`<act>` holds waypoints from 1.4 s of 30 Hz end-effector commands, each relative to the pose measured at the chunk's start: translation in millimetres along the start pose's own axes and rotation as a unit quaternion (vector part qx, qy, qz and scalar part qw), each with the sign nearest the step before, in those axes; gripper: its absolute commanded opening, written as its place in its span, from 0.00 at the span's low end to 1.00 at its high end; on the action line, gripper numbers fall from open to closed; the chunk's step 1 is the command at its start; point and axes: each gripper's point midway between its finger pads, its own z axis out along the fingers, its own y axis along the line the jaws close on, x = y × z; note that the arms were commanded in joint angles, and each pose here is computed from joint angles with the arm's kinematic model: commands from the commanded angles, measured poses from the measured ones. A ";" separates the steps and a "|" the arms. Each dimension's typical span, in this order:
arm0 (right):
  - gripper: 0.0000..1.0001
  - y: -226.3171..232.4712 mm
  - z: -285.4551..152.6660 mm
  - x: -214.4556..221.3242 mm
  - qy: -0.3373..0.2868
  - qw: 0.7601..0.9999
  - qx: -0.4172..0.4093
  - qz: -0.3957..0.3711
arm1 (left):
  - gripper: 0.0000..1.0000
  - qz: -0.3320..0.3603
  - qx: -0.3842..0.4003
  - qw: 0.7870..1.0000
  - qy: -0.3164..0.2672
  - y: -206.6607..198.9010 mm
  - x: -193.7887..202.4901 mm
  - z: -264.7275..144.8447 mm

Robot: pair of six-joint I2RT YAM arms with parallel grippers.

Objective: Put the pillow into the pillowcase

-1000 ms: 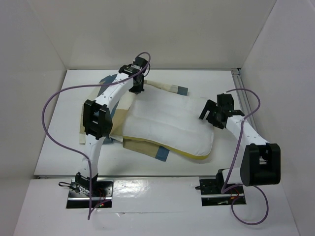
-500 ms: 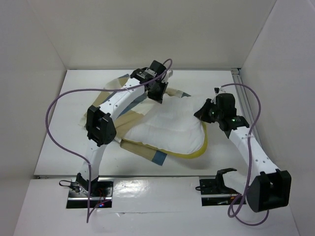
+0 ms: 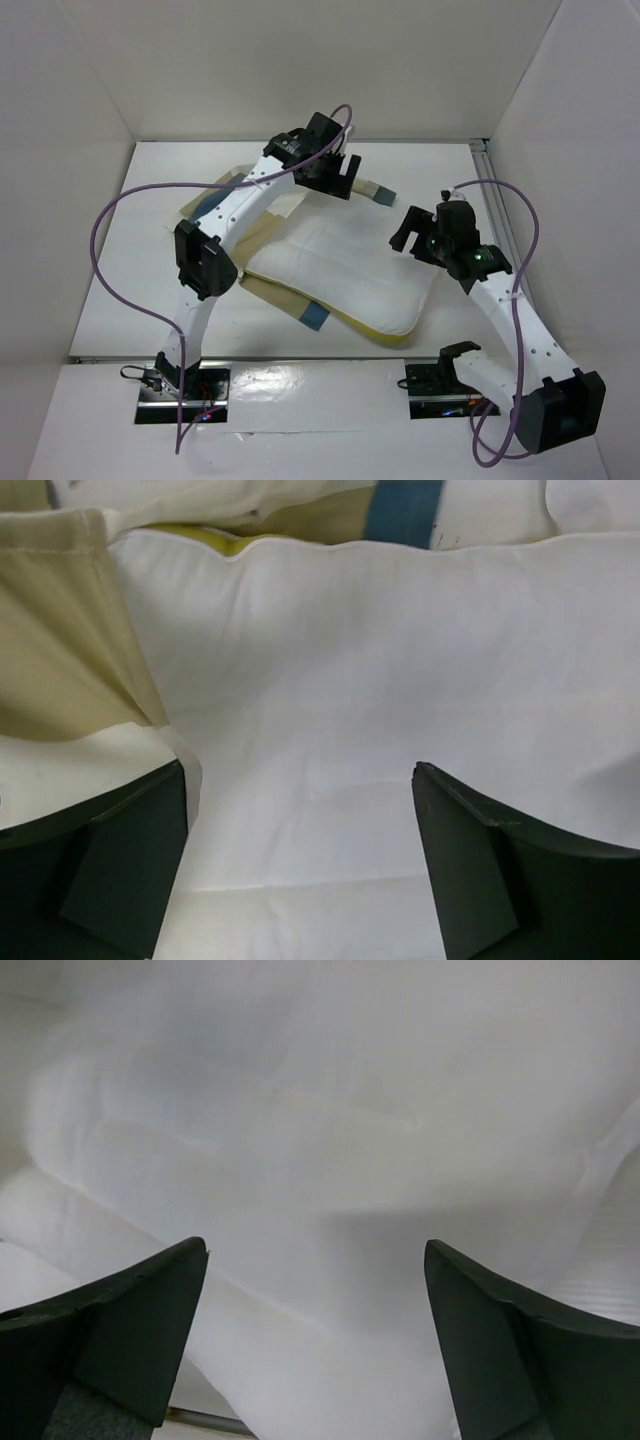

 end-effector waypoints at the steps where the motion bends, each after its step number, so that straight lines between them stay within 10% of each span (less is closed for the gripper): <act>1: 0.96 -3.0 -10.2 -27.6 -0.033 0.998 0.039 -0.042 | 1.00 0.010 0.001 0.996 -0.092 -8.7 -38.0 -71.4; 11: 0.99 104.9 1.2 -94.7 -0.070 0.979 -0.053 -0.184 | 0.99 -0.139 -0.117 0.976 -0.124 96.3 -2.0 -159.0; 25: 0.99 256.5 66.3 107.7 0.031 0.865 -0.148 -0.478 | 0.90 -0.368 -0.164 0.908 -0.114 170.8 154.5 -148.3; 32: 0.99 237.3 139.4 132.6 0.043 0.861 -0.055 -0.503 | 0.85 -0.449 -0.181 0.873 -0.056 163.4 221.6 -135.1; 36: 0.00 245.8 133.1 139.7 0.074 0.859 -0.117 -0.493 | 0.85 -0.446 -0.159 0.879 -0.062 159.9 245.8 -131.4; 42: 0.00 273.1 92.5 95.7 0.071 0.877 -0.268 -0.394 | 0.93 -0.411 -0.056 0.909 -0.036 124.5 262.6 -105.1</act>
